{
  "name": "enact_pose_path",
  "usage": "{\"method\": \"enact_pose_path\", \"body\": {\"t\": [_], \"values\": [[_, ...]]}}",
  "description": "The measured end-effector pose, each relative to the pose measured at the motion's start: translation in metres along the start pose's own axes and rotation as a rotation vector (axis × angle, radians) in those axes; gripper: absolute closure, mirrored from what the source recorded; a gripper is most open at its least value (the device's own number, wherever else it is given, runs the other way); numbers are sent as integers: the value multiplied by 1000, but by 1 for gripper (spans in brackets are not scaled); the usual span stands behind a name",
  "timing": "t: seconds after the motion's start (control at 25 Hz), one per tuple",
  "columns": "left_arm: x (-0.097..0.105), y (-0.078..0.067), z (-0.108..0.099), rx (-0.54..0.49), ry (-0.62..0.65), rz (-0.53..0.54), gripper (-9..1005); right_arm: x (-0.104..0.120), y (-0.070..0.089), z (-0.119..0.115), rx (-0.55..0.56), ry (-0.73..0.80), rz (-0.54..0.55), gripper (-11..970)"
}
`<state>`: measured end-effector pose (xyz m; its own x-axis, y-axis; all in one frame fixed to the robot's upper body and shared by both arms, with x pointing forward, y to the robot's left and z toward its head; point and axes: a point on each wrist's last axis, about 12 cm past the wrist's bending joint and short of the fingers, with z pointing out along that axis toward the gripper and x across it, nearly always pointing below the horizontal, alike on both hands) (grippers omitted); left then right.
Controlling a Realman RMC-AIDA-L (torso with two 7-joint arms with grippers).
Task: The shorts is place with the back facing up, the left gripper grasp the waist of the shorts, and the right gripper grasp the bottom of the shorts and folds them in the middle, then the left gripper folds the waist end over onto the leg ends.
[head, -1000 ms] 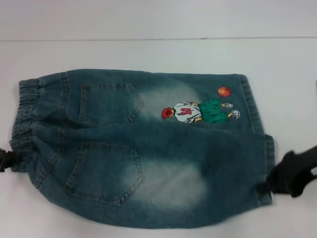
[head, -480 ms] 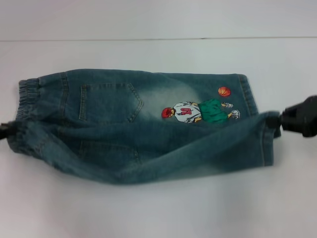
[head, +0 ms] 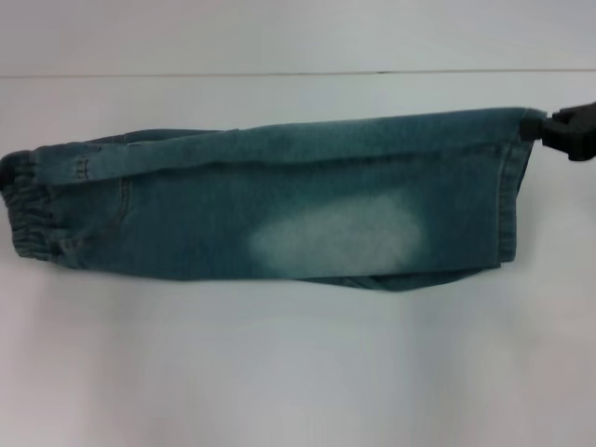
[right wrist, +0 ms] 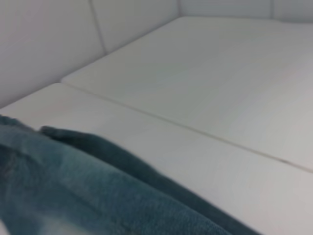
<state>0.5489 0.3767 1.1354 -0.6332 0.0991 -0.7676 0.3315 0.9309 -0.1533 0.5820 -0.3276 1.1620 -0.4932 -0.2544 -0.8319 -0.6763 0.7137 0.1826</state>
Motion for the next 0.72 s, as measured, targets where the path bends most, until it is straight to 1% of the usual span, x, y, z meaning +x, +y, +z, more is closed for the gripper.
{"method": "enact_pose_path", "body": {"t": [0.16,0.4,0.52,0.72], "values": [[-4,-3,16,-20,-13,17,923,-4,-3,9,49,-17,-3,939],[-10,-10,35,-39,-24,53,916,-4,-4,23,71,-11,21,939],[-13,-11,40,-54,-28,64,912,-4,-4,31,81,7,27,938],[-13,-9,47,-84,-30,59,905,-1,-7,42,112,32,65,938]]}}
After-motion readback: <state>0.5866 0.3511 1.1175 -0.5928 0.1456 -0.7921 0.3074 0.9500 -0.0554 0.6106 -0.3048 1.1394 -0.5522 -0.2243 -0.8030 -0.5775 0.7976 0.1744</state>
